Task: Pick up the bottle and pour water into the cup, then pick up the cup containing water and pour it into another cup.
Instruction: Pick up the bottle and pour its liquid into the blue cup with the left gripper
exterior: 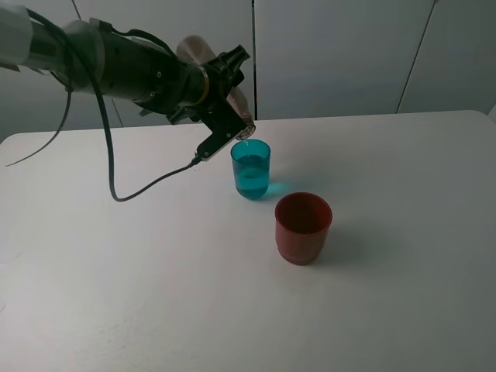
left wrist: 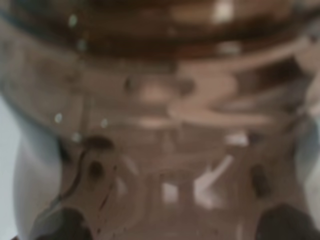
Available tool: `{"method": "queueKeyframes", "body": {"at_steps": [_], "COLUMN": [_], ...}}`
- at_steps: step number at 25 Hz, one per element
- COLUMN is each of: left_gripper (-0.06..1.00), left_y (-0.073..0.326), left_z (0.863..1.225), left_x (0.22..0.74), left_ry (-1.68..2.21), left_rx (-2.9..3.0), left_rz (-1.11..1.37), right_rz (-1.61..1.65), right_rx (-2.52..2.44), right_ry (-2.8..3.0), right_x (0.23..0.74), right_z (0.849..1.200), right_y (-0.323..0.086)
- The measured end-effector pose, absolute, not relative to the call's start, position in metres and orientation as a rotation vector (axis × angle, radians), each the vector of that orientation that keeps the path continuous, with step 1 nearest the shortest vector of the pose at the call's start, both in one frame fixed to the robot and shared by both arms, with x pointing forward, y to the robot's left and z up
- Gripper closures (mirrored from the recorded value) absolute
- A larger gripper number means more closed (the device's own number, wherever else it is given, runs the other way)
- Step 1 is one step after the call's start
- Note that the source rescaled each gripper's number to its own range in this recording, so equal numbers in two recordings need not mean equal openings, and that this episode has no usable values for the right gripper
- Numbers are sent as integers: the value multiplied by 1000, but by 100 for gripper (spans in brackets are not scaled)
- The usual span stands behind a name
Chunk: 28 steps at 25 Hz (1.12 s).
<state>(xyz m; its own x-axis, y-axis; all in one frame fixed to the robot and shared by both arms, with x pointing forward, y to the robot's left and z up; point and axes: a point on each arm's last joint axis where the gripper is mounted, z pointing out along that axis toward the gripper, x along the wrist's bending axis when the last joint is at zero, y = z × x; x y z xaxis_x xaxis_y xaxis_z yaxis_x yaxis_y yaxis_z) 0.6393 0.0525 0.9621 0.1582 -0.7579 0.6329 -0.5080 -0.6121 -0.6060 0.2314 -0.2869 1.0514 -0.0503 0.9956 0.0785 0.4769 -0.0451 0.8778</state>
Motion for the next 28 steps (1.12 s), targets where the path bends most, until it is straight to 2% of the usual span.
{"method": "queueKeyframes", "body": {"at_steps": [28], "left_gripper": [92], "left_y": [41], "left_z": [964], "left_x": [631], "left_ry": [1217], "left_rx": [-2130], "left_rz": [-1432], "right_rz": [1033], "right_rx": [1585], "right_ry": [1591], "right_x": [231], "right_z": [1051], "right_y": [-287]}}
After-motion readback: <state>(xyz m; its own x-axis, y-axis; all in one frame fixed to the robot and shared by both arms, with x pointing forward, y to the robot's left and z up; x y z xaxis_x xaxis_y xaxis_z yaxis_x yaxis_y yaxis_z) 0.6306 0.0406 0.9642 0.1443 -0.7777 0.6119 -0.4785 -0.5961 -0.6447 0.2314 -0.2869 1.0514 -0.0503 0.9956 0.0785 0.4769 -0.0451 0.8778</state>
